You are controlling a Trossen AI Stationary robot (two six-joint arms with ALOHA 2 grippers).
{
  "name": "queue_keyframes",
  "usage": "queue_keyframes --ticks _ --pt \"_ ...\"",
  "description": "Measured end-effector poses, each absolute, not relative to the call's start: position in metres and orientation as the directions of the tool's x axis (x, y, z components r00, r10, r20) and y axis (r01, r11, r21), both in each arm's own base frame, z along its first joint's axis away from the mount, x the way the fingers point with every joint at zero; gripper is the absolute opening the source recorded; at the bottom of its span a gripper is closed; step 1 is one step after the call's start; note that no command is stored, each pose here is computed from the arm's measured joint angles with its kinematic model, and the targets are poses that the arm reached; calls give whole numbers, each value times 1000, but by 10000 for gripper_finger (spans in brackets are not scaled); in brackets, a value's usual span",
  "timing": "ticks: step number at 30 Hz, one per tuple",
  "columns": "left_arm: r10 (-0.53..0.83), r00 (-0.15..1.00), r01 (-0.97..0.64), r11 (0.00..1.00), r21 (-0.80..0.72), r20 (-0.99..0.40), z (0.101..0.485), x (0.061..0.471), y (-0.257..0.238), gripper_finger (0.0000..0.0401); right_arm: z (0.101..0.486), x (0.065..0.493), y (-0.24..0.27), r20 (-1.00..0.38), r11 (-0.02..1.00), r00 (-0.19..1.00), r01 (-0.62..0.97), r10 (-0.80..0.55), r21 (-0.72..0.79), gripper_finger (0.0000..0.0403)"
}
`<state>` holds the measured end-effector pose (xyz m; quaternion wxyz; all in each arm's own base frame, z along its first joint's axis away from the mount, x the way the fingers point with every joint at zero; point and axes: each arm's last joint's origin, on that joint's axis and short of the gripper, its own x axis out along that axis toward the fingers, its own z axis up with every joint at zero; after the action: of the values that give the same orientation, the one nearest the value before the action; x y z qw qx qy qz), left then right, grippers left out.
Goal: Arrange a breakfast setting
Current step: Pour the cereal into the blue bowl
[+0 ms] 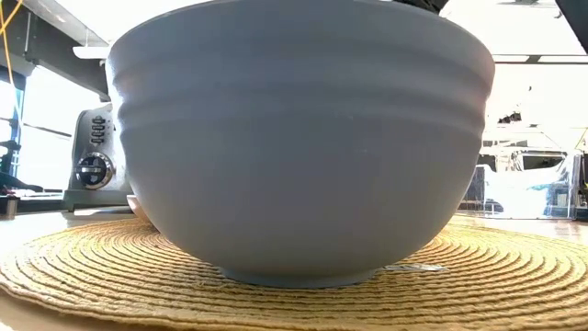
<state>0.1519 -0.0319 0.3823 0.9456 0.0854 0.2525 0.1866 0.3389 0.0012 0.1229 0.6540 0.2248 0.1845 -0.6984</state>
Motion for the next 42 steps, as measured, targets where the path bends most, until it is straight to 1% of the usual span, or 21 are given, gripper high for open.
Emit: queue_keyframes --ticks 8,11,15,20,23,35,42 --pt "396 803 -310 916 256 -446 382 152 -32 149 123 342 -1 -554 -81 -32 995 -832 64 229" --pt "396 803 -310 916 256 -446 382 152 -32 149 122 342 1 -562 -86 -23 993 -827 86 253" --pt "396 803 -309 916 256 -446 382 152 -32 149 122 345 3 -567 -98 1 985 -824 144 272" --pt "396 803 -310 916 256 -446 382 152 -32 149 122 351 3 -547 -91 42 973 -836 214 280" --pt "396 803 -310 916 256 -446 382 152 -32 149 122 353 -2 -547 -96 43 970 -836 222 280" --pt "396 803 -310 916 256 -446 382 152 -32 149 122 352 -30 -556 -159 -20 966 -831 202 281" --pt "396 803 -310 916 256 -445 382 152 -32 149 121 345 -35 -594 -199 -85 971 -800 130 280"
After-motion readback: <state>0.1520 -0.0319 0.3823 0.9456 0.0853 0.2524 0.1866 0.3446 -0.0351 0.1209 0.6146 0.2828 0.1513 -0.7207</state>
